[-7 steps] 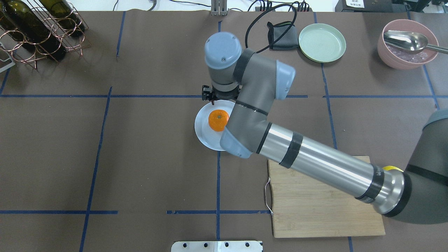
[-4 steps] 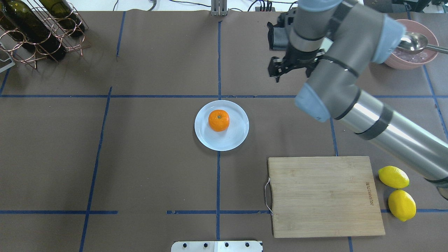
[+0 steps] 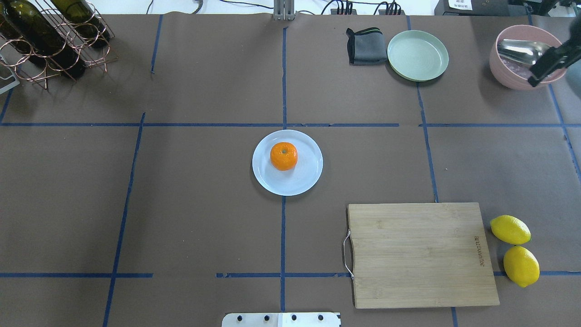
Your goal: Pick orange to plate
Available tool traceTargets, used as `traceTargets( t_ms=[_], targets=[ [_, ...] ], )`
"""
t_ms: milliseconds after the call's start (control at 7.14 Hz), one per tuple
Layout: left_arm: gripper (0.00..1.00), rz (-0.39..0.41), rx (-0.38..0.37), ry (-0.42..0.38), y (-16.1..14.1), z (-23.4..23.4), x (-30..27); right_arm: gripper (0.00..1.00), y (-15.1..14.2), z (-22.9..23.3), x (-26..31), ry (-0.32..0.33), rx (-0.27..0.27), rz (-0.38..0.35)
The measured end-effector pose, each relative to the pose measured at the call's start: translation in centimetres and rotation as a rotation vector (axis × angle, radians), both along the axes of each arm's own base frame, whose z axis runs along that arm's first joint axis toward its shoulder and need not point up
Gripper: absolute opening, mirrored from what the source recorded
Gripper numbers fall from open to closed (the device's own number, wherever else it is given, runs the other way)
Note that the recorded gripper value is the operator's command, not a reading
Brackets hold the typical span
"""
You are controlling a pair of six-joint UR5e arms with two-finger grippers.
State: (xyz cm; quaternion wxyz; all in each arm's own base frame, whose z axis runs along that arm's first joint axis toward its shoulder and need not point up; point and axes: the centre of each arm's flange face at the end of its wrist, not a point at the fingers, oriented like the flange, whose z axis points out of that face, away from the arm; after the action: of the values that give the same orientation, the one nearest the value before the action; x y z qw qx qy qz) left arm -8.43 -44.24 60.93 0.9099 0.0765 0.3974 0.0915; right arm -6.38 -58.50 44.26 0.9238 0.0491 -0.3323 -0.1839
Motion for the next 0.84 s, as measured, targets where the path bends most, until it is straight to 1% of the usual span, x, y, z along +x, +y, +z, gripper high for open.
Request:
traceTargets(
  t_ms=[140, 280, 420, 560, 700, 840],
  targets=[
    [1.00, -0.001, 0.003, 0.000, 0.0, 0.1, 0.0, 1.00, 1.9, 4.3, 4.7, -0.003, -0.035, 0.034],
    [1.00, -0.002, -0.002, 0.000, 0.0, 0.4, 0.0, 1.00, 4.5, 8.6, 8.2, -0.001, -0.071, 0.069],
    [1.00, -0.002, -0.002, 0.001, -0.1, 0.5, 0.0, 1.00, 7.1, 12.1, 10.6, 0.001, -0.113, 0.102],
    [1.00, 0.000, 0.008, 0.001, -0.2, 0.2, 0.0, 1.00, 9.4, 14.6, 12.0, 0.002, -0.154, 0.127],
    [1.00, 0.001, 0.016, -0.001, -0.3, -0.1, 0.1, 1.00, 10.7, 15.9, 12.6, 0.001, -0.179, 0.139],
    [1.00, 0.001, 0.022, -0.006, -0.4, -0.3, 0.0, 1.00, 11.3, 16.4, 12.8, 0.000, -0.188, 0.143]
  ],
)
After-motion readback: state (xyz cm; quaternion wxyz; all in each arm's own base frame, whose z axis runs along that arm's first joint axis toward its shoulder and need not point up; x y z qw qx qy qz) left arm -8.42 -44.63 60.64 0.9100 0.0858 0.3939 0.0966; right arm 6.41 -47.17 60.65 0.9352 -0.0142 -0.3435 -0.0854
